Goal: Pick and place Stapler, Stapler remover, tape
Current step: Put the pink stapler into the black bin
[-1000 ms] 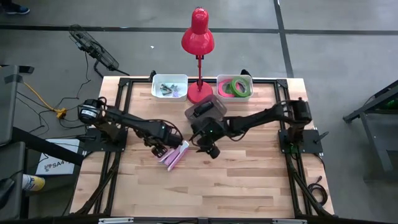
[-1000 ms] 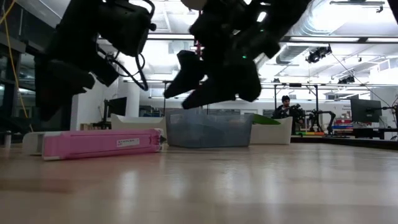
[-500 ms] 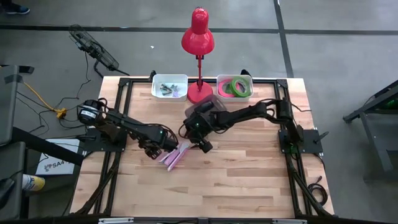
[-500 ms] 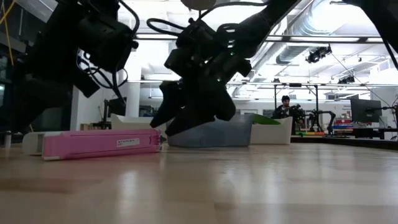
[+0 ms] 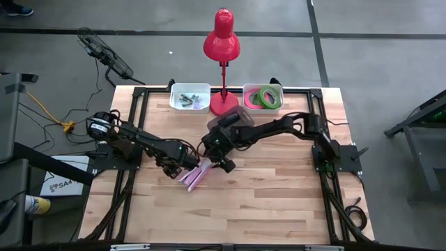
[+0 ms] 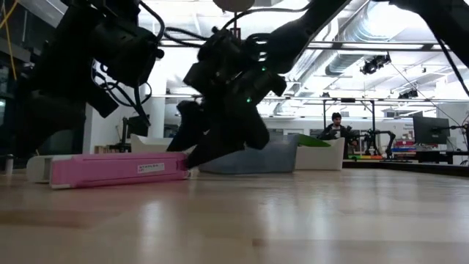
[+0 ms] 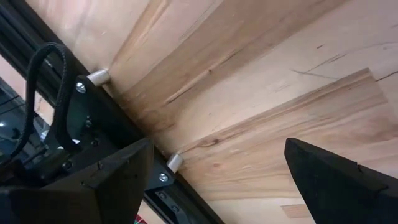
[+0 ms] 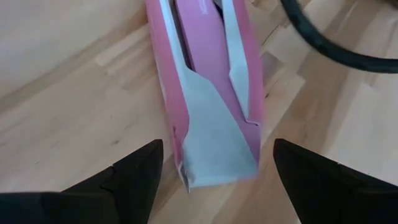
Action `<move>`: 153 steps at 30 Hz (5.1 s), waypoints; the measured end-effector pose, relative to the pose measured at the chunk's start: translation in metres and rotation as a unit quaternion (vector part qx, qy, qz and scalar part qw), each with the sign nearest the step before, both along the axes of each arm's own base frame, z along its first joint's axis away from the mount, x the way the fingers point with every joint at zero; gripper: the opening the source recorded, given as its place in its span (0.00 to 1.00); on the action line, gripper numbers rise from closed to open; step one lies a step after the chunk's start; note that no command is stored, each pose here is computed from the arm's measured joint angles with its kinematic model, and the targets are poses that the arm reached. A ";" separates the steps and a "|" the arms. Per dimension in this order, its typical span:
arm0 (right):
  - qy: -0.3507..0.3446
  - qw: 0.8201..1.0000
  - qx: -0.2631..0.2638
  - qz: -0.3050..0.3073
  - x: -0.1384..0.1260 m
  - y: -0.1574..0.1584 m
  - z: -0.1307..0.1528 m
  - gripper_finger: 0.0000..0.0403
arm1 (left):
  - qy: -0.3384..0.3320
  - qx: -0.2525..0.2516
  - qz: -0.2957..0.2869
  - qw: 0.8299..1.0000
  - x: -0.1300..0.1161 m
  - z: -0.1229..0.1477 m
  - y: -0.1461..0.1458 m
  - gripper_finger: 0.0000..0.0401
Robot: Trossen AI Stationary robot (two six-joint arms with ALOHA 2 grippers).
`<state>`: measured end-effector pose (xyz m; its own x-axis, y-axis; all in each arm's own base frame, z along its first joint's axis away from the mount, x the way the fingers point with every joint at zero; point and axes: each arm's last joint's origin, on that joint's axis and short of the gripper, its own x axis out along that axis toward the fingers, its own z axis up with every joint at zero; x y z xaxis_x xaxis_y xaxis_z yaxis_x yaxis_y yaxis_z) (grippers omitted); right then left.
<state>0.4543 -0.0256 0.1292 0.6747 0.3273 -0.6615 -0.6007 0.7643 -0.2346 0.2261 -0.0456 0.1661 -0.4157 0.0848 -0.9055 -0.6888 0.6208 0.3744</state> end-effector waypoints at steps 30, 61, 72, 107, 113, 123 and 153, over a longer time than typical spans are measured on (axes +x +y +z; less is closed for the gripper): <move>0.033 0.999 0.004 0.020 0.016 0.022 -0.008 0.51 | -0.003 0.003 -0.007 1.000 0.000 0.000 -0.004 0.89; 0.117 0.990 -0.050 -0.054 -0.001 0.022 0.006 0.50 | 0.006 0.001 -0.016 1.000 -0.002 0.001 -0.004 0.89; 0.167 0.981 -0.069 -0.070 -0.013 0.030 0.014 0.49 | -0.004 0.023 -0.050 0.998 0.000 0.000 -0.002 0.89; 0.203 0.966 -0.134 -0.091 -0.054 0.051 0.084 0.49 | -0.307 0.083 -0.111 0.942 -0.015 0.074 0.000 0.89; 0.200 0.966 -0.135 -0.095 -0.053 0.045 0.084 0.49 | -0.462 0.105 -0.173 0.863 -0.036 0.087 0.007 0.89; 0.153 0.969 -0.152 -0.122 -0.052 0.041 0.101 0.49 | -0.637 0.117 -0.215 0.731 -0.085 0.035 0.019 0.89; 0.210 0.918 -0.232 -0.244 -0.124 -0.073 0.165 0.49 | -0.755 0.173 -0.373 0.511 -0.112 0.002 0.043 0.89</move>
